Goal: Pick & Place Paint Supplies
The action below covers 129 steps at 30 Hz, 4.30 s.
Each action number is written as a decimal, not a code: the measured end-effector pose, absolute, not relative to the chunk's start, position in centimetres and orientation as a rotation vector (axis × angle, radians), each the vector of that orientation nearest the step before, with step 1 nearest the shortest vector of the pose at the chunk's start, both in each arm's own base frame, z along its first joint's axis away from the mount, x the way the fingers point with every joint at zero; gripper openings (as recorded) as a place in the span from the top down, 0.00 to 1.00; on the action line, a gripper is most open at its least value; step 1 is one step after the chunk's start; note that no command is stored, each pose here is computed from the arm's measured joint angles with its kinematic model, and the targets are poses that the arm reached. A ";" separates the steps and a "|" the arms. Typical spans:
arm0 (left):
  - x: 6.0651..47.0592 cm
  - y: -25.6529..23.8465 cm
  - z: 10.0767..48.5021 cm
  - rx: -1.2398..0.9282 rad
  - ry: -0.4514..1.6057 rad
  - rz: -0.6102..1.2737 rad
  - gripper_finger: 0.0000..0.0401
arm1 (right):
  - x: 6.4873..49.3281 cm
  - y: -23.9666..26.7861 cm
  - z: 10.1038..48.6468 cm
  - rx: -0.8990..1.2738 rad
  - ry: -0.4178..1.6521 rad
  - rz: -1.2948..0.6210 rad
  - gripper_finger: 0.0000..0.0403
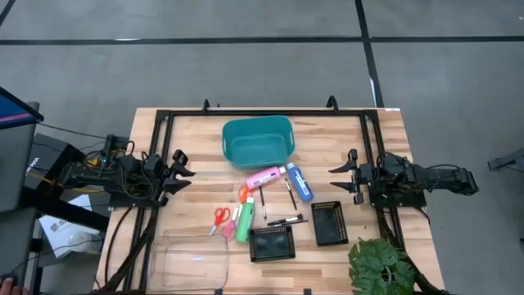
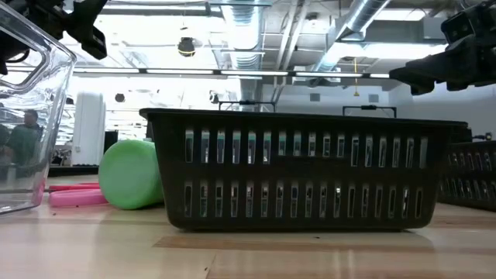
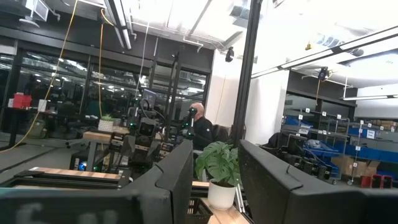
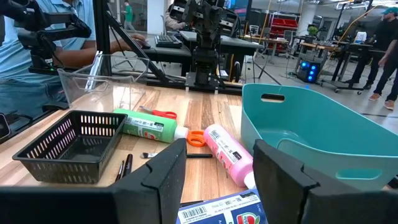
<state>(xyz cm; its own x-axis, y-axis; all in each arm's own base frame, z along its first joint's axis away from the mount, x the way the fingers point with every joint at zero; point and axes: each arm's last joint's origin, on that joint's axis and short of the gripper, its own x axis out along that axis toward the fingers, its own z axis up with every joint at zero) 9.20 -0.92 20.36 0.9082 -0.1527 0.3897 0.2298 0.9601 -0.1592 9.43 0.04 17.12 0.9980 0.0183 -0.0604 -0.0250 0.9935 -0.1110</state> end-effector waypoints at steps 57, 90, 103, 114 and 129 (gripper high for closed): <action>9.2 -0.9 20.4 -0.205 -0.384 -0.198 0.70 | 9.4 0.0 17.1 -0.112 0.059 0.022 0.58; 9.2 -0.9 20.5 -0.206 -0.398 -0.191 0.70 | 9.4 0.1 18.2 0.292 -0.042 0.030 0.58; 10.3 -1.0 19.4 -0.182 -0.269 -0.172 0.70 | 9.3 0.1 19.2 0.369 -0.143 0.051 0.58; 11.9 -1.0 17.6 -0.110 -0.078 -0.128 0.70 | 9.4 -0.6 17.9 0.381 -0.038 -0.114 0.58; 12.3 -1.0 17.3 -0.061 -0.055 -0.106 0.70 | 10.5 -0.8 19.4 0.302 0.030 -0.144 0.48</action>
<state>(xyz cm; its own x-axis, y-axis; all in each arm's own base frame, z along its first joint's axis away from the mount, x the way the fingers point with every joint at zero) 12.28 -0.97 17.32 0.9929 -0.1037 0.0578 0.1070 0.9926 -0.0581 10.54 -0.82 19.40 0.9892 -0.1372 -0.0515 0.1463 0.9444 0.2944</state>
